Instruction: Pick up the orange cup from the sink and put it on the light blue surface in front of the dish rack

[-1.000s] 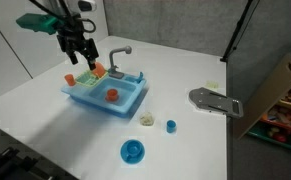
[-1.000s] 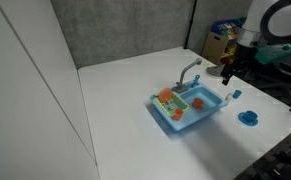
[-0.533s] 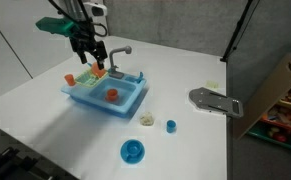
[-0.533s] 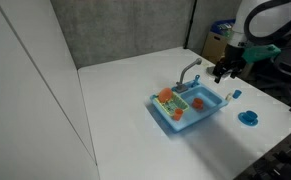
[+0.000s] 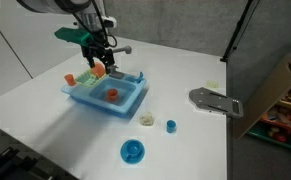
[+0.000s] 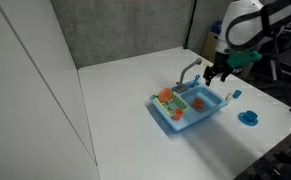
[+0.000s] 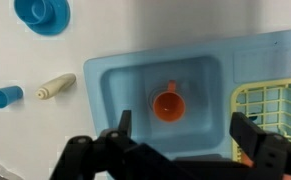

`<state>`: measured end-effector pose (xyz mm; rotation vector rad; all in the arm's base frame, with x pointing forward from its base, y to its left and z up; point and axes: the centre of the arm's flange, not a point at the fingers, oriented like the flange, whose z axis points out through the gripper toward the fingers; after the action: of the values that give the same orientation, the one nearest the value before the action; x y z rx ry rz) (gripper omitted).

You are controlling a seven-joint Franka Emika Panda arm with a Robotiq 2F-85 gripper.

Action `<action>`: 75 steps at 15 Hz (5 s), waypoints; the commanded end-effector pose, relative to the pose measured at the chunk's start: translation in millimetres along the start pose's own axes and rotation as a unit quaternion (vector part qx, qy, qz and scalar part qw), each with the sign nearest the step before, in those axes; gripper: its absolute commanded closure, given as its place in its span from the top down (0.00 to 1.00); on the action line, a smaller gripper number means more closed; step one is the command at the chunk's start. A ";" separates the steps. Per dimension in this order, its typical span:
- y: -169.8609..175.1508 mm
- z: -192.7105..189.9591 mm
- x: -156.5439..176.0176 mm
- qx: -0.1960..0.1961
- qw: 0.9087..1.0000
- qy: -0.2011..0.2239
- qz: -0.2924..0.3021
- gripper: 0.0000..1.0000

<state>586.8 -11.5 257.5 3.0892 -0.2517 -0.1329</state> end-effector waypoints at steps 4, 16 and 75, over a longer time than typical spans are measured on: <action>-3.3 47.5 28.4 -0.010 1.000 -0.027 -0.011 1.00; -32.6 101.4 53.4 -0.017 0.997 -0.039 -0.069 1.00; -52.9 157.5 55.3 0.006 0.994 0.042 -0.102 0.25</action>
<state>631.5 27.2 89.6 3.1152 0.0414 -0.0234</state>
